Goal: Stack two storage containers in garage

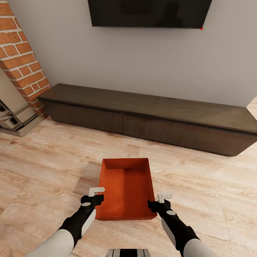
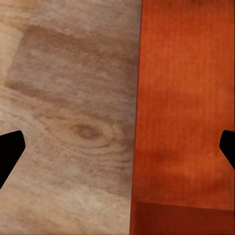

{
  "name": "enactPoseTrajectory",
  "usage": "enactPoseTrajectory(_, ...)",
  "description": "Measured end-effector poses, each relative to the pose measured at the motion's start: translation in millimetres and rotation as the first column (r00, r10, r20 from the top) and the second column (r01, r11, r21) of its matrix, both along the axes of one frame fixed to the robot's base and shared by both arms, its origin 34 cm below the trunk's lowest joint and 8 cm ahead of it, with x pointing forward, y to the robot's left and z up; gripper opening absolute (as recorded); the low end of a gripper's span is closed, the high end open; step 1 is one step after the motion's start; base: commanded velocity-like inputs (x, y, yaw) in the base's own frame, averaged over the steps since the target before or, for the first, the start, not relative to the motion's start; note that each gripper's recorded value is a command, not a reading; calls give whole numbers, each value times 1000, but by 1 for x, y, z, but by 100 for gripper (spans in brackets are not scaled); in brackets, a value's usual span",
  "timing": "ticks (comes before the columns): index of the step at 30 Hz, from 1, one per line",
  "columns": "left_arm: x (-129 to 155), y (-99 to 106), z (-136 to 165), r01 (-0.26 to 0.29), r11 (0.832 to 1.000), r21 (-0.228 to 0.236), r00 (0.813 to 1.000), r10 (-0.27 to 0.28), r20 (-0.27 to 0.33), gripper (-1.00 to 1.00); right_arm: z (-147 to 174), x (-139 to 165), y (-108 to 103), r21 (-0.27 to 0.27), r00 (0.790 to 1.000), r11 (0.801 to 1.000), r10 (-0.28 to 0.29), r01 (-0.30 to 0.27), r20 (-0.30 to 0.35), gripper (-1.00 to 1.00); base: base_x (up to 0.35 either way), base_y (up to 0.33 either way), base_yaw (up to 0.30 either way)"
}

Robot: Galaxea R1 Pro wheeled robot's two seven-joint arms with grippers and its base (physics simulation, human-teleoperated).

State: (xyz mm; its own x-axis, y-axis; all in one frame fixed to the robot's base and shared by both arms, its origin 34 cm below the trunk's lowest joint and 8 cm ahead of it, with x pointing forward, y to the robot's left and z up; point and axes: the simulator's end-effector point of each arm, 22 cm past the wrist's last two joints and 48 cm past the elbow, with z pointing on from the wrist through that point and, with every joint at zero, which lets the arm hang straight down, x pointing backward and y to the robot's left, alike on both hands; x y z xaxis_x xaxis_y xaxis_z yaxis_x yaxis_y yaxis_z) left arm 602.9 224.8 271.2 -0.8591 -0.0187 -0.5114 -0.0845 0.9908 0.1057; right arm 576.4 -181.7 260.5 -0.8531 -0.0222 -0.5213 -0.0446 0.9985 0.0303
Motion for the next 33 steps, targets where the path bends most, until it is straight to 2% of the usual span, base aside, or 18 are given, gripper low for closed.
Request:
enactPoseTrajectory(27, -3, 1, -5, -5, 1000, 0, 1000, 5, -4, 100, -5, -1, -4, -4, 1000, 1000, -5, 5, 0, 100, 0, 0, 0)
enactPoseTrajectory(33, -7, 1, -19, -5, 1000, 0, 1000, 5, -7, 100, -18, -4, -5, -4, 1000, 1000, -8, 8, 0, 100, 0, 0, 0)
